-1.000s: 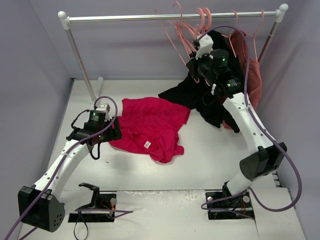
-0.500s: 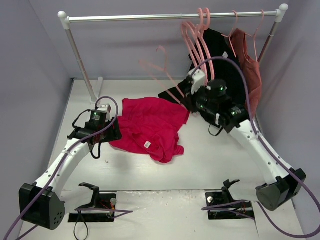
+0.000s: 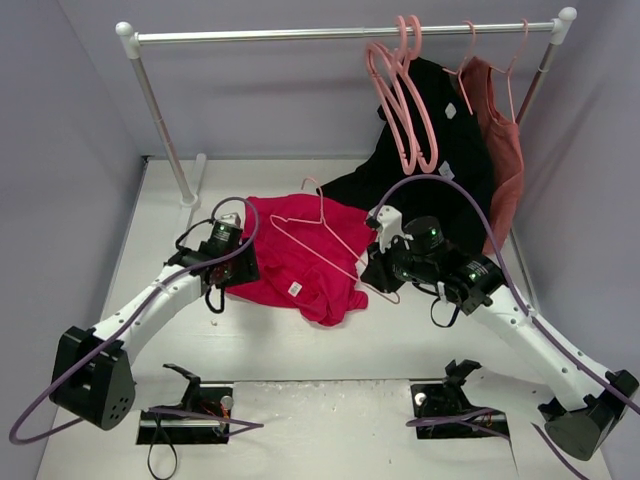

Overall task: Place the t-shirt on the hanger
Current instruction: Pick up the hanger from the clothesline, then place the T-shirt on the hanger.

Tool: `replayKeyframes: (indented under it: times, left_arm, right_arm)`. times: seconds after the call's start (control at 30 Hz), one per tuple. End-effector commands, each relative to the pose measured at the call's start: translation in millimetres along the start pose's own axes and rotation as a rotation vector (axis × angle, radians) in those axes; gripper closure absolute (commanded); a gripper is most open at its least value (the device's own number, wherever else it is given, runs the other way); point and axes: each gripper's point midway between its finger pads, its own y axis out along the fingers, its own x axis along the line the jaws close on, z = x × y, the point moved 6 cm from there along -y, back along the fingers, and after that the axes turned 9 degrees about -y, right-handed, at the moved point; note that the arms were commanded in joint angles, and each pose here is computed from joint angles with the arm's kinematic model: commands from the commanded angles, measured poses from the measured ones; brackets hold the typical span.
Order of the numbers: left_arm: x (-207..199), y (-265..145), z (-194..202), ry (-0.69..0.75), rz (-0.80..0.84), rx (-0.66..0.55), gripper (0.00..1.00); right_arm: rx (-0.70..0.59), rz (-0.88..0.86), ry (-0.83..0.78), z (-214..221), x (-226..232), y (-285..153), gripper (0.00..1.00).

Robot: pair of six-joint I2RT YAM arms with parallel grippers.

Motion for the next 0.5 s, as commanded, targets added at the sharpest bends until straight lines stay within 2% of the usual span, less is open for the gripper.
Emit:
replayKeyframes:
  times: [0.0, 0.1, 0.47]
  left_arm:
    - [-19, 11, -16, -0.076, 0.032, -0.076, 0.47]
    - [-29, 19, -20, -0.108, 0.072, -0.081, 0.47]
    - [-37, 58, -22, -0.134, 0.033, -0.044, 0.49]
  right_arm:
    - [-0.007, -0.027, 0.043, -12, 6, -3, 1.0]
    - [-0.003, -0.045, 0.054, -12, 12, -6, 1.0]
    - [-0.007, -0.051, 0.062, -12, 14, -6, 1.0]
